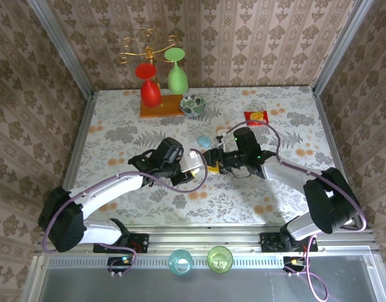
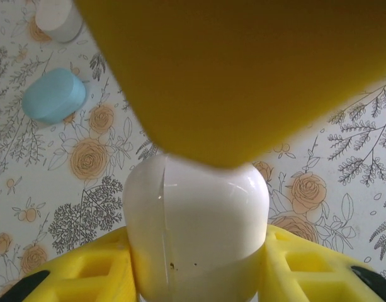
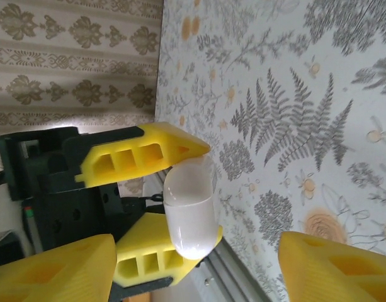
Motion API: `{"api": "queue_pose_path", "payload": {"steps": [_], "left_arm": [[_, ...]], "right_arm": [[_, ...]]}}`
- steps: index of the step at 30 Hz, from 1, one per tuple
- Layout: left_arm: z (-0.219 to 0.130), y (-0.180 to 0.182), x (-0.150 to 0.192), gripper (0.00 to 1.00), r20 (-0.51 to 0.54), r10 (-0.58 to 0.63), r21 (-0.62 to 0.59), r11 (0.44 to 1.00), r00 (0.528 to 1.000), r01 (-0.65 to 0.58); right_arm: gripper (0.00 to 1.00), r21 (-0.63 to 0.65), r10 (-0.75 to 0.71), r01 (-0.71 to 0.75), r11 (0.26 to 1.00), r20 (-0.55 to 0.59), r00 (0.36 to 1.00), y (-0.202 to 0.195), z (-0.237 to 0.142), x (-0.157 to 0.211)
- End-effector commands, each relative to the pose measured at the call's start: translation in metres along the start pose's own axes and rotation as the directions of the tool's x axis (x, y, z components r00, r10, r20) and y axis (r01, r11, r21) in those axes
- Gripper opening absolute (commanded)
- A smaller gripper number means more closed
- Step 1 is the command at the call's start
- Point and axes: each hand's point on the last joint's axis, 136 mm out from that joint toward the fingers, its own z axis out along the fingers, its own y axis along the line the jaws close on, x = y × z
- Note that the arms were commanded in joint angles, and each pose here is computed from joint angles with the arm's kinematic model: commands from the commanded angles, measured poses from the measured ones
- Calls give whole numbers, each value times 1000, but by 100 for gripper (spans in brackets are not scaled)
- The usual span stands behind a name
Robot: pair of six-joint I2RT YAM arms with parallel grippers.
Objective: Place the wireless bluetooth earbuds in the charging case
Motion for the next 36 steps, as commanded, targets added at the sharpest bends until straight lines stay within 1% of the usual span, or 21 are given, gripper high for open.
{"api": "queue_pose_path", "payload": {"steps": [1, 8, 14, 16, 17, 20, 21, 22, 23, 24, 26, 28, 30, 31, 33, 36], "left_arm": [[-16, 7, -28, 36, 98, 37, -20, 999, 994, -36], [-16, 6, -28, 37, 99, 48, -26, 999, 994, -46], [-17, 8, -32, 38, 122, 49, -41, 998, 991, -44], [-19, 10, -36, 41, 144, 46, -51, 998, 989, -39], [-20, 11, -38, 48, 158, 42, -59, 998, 987, -33], [-26, 17, -45, 78, 215, 6, -89, 996, 977, 13], [-30, 22, -49, 88, 242, -27, -106, 993, 970, 54], [-36, 29, -53, 95, 278, -71, -117, 987, 958, 108], [-41, 35, -57, 98, 313, -121, -117, 979, 942, 165], [-48, 41, -61, 100, 359, -181, -107, 967, 916, 233], [-62, 51, -70, 100, 448, -278, -59, 939, 850, 338], [-76, 56, -78, 100, 534, -358, 13, 909, 766, 416], [-88, 58, -86, 100, 614, -412, 97, 886, 673, 454], [-92, 59, -89, 100, 636, -447, 145, 869, 628, 472], [-97, 61, -92, 100, 651, -515, 232, 834, 558, 500], [-107, 54, -101, 100, 679, -533, 332, 837, 505, 435]], "right_arm": [[63, -64, -4, 2, 998, -30, 1000, 16, 10, -4], [44, -67, 16, -21, 998, -68, 998, 14, 24, -2], [19, -69, -2, -2, 998, -55, 998, 17, 22, -5], [15, -67, -17, 14, 998, -40, 999, 18, 19, -8], [14, -61, -25, 23, 998, -28, 999, 18, 16, -11], [13, -53, -69, 70, 996, 24, 997, 18, 4, -21], [12, -46, -91, 93, 995, 50, 995, 18, -3, -26], [11, -41, -121, 124, 991, 80, 989, 20, -10, -31], [11, -34, -148, 152, 988, 108, 983, 21, -17, -36], [9, -24, -183, 188, 982, 142, 973, 23, -26, -42], [7, 0, -250, 255, 967, 206, 946, 29, -42, -53], [4, 16, -310, 317, 948, 273, 911, 42, -61, -63], [2, 16, -361, 376, 927, 322, 875, 56, -75, -70], [2, 10, -393, 415, 910, 346, 852, 65, -81, -71], [2, -5, -458, 499, 866, 390, 799, 85, -93, -72], [2, -15, -543, 605, 796, 426, 724, 112, -105, -67]]}}
